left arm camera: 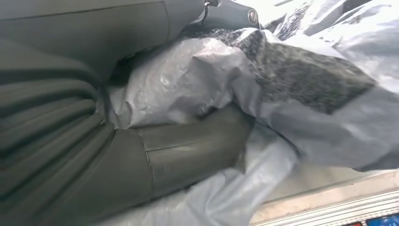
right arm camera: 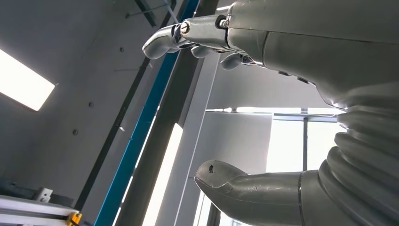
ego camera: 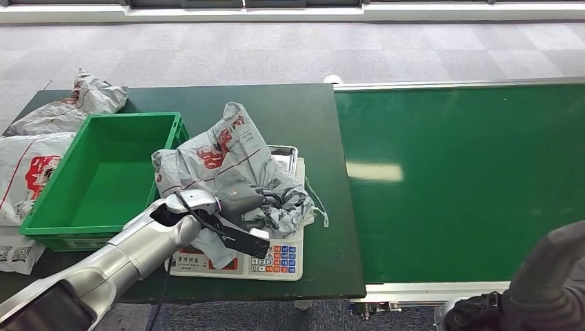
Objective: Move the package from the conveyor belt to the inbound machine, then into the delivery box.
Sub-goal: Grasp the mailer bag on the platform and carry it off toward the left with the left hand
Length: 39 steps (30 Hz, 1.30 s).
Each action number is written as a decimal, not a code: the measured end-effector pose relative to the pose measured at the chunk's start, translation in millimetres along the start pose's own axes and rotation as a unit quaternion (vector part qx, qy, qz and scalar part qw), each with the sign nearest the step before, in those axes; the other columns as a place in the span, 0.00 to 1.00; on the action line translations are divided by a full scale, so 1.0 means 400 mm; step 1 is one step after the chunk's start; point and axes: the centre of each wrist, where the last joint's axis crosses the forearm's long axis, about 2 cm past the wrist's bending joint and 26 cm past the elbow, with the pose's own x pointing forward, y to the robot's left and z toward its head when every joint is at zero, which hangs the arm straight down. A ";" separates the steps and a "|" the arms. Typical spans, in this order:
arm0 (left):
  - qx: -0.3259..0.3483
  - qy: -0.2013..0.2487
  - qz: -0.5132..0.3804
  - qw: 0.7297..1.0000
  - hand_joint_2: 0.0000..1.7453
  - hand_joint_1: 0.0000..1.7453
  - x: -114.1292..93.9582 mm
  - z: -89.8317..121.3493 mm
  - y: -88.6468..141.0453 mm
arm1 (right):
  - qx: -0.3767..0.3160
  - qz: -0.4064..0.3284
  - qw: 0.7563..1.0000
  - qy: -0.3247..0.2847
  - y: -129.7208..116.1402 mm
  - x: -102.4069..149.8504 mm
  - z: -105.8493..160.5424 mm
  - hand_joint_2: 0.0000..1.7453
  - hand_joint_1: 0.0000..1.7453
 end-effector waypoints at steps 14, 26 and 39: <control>-0.005 -0.004 -0.012 1.000 1.00 1.00 -0.003 0.024 0.021 | 0.000 0.001 1.000 -0.009 -0.002 0.002 -0.003 1.00 0.00; 0.023 0.013 -0.058 0.998 1.00 1.00 -0.009 0.085 0.113 | -0.004 -0.001 1.000 -0.017 -0.008 0.007 -0.005 1.00 0.00; 0.105 0.029 -0.127 0.986 1.00 1.00 0.015 0.148 0.298 | -0.004 -0.008 1.000 -0.021 -0.014 0.007 0.001 1.00 0.00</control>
